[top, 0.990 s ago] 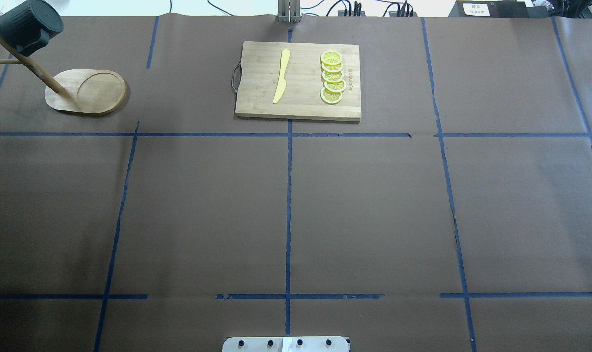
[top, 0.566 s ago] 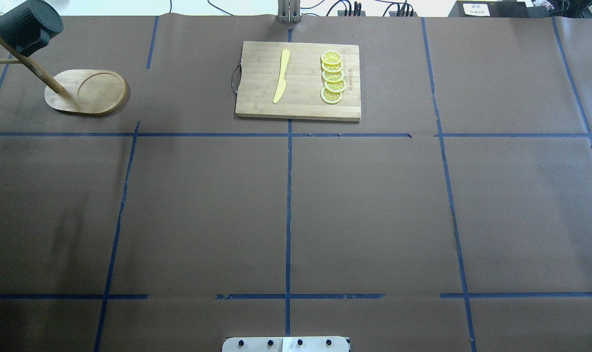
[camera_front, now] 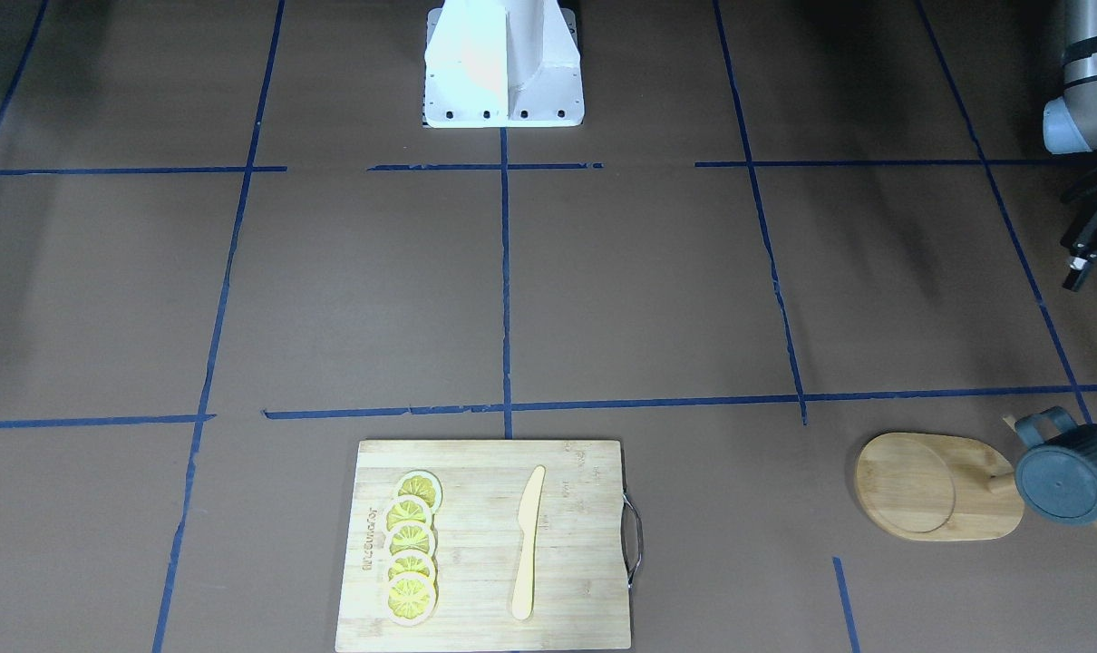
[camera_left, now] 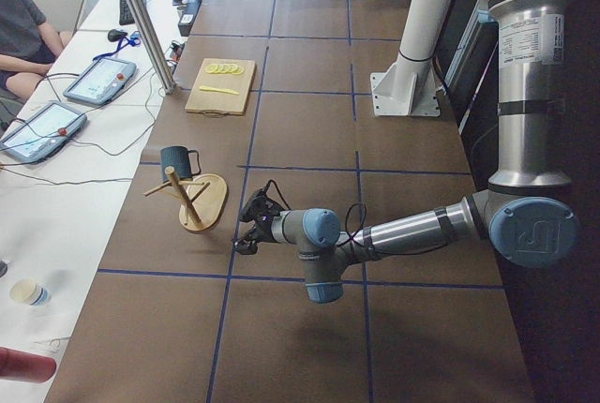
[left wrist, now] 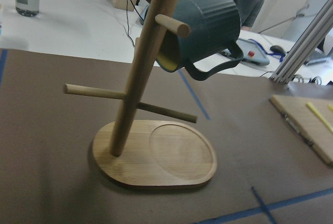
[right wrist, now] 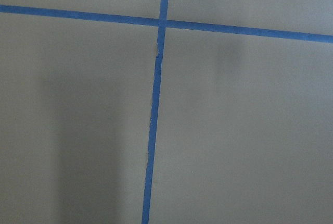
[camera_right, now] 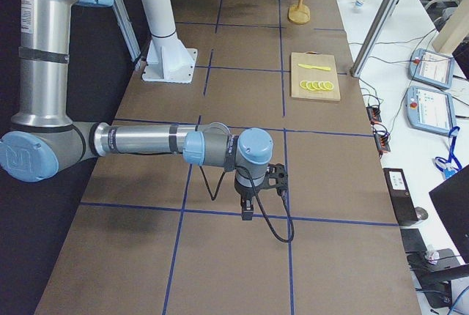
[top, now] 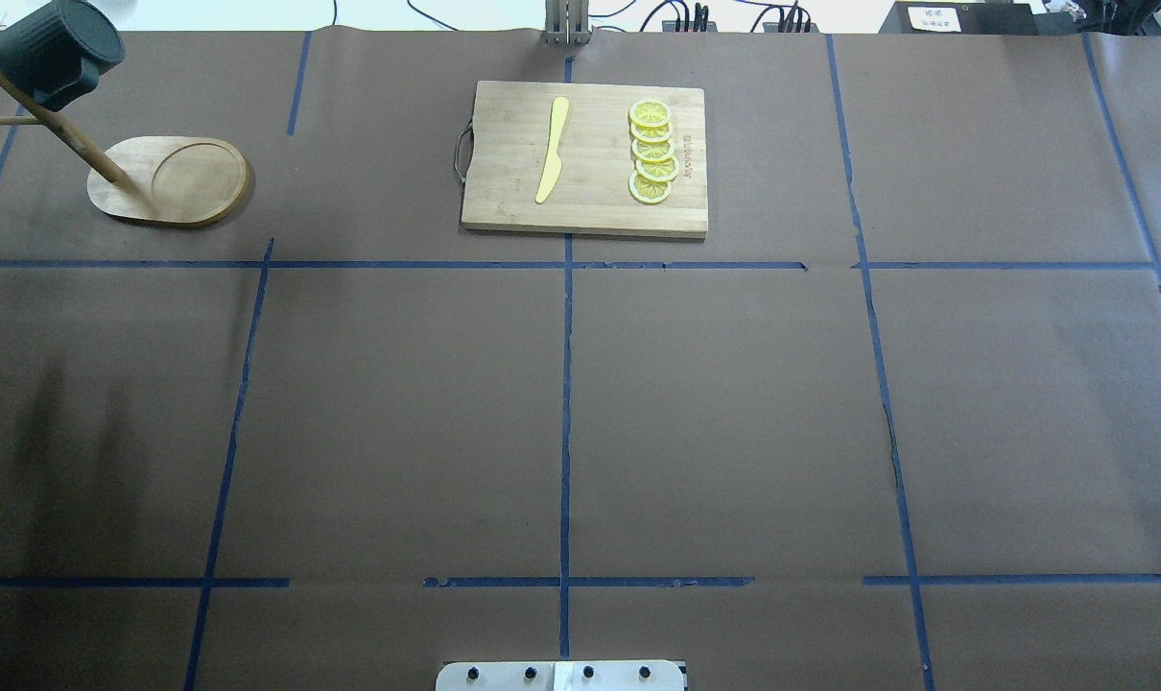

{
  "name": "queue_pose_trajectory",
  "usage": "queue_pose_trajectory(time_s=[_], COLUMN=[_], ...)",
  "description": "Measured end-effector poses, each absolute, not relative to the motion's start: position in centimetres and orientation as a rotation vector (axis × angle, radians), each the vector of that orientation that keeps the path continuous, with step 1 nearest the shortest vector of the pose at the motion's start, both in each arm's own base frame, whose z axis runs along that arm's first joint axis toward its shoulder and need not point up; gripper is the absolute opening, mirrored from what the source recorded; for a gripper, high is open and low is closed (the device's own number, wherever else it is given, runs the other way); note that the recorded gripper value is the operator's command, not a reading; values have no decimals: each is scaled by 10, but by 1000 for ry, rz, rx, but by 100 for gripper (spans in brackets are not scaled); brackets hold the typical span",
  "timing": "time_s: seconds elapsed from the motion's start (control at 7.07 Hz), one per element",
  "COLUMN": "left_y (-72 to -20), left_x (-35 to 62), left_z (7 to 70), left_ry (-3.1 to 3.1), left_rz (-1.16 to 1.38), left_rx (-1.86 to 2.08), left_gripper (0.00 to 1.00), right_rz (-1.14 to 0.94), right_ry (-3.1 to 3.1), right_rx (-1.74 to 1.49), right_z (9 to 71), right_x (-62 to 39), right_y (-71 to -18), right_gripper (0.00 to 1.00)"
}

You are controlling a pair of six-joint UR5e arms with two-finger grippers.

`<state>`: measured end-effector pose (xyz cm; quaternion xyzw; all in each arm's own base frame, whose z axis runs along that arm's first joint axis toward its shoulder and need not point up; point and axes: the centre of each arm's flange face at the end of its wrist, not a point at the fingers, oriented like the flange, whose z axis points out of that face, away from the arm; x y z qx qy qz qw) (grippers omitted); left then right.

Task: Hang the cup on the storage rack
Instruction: 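Open the left gripper and release the mug on the peg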

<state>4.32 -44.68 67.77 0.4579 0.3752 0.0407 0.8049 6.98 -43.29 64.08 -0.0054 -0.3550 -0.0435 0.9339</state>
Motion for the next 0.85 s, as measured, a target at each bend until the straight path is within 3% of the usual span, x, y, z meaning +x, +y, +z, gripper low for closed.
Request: queue_pose_trajectory(time_s=[0.85], left_y=[-486], left_x=[-78], left_z=[729], left_ry=[328], left_rz=[407], left_rx=[649], left_gripper=[100], right_rz=[-88], right_ry=[-726], right_rx=[-14], right_z=[642], right_x=[70], right_y=[-433], right_gripper=[100])
